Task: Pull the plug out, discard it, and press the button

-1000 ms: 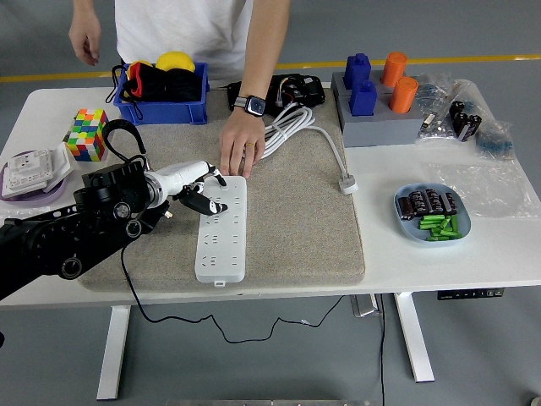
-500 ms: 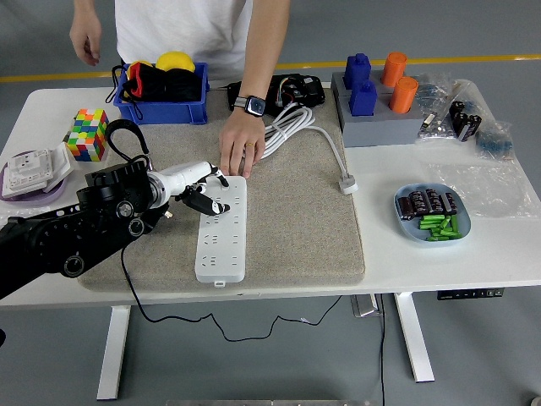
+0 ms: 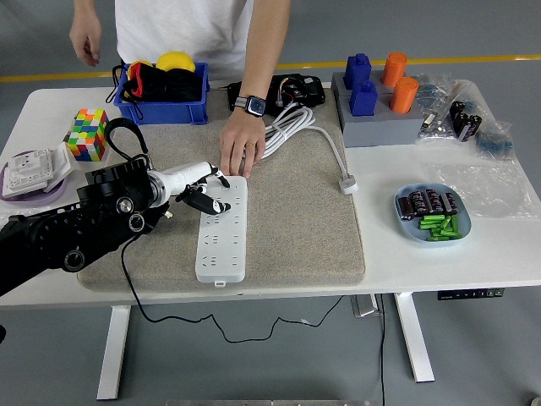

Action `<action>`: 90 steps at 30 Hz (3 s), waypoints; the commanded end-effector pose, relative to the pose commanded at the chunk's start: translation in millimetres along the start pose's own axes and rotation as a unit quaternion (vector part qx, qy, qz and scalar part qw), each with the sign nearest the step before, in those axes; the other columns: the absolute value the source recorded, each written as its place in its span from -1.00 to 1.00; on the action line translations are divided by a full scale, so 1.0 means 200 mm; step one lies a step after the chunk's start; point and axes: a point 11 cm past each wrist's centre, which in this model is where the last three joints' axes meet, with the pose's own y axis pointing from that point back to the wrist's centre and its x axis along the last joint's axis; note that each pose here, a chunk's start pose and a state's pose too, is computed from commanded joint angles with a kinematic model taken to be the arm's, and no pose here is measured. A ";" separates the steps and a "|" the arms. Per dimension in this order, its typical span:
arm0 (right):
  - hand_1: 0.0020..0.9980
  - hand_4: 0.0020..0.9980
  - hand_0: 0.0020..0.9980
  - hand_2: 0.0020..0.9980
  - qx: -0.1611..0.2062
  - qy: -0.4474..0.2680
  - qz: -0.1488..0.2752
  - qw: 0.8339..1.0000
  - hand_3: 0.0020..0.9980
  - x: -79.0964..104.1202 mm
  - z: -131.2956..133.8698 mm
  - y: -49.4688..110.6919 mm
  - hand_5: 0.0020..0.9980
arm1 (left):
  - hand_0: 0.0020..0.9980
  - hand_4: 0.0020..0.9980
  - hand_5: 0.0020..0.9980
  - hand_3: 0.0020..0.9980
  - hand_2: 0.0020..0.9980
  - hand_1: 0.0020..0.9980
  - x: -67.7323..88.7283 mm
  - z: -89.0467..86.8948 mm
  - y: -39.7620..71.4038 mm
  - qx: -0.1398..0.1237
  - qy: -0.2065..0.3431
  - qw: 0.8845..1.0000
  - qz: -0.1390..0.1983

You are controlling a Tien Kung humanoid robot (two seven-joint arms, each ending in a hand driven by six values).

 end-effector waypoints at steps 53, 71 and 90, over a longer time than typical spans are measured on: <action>0.37 0.52 0.50 0.33 -0.003 0.001 -0.002 1.000 0.35 -0.01 0.02 0.00 0.33 | -1.00 0.42 -0.25 0.48 -0.93 -1.00 0.24 0.14 0.17 -0.093 0.064 0.990 0.084; 0.37 0.52 0.50 0.33 0.001 0.009 -0.002 1.000 0.35 -0.02 -0.01 0.00 0.33 | 0.21 0.45 -0.53 0.59 0.27 0.31 0.25 -0.14 0.39 -0.182 0.355 0.894 0.205; 0.37 0.52 0.50 0.33 0.003 0.010 -0.011 1.000 0.35 -0.07 -0.03 -0.01 0.33 | 0.56 0.47 -0.54 0.66 0.52 0.58 0.20 -0.56 0.64 -0.142 0.438 0.837 0.295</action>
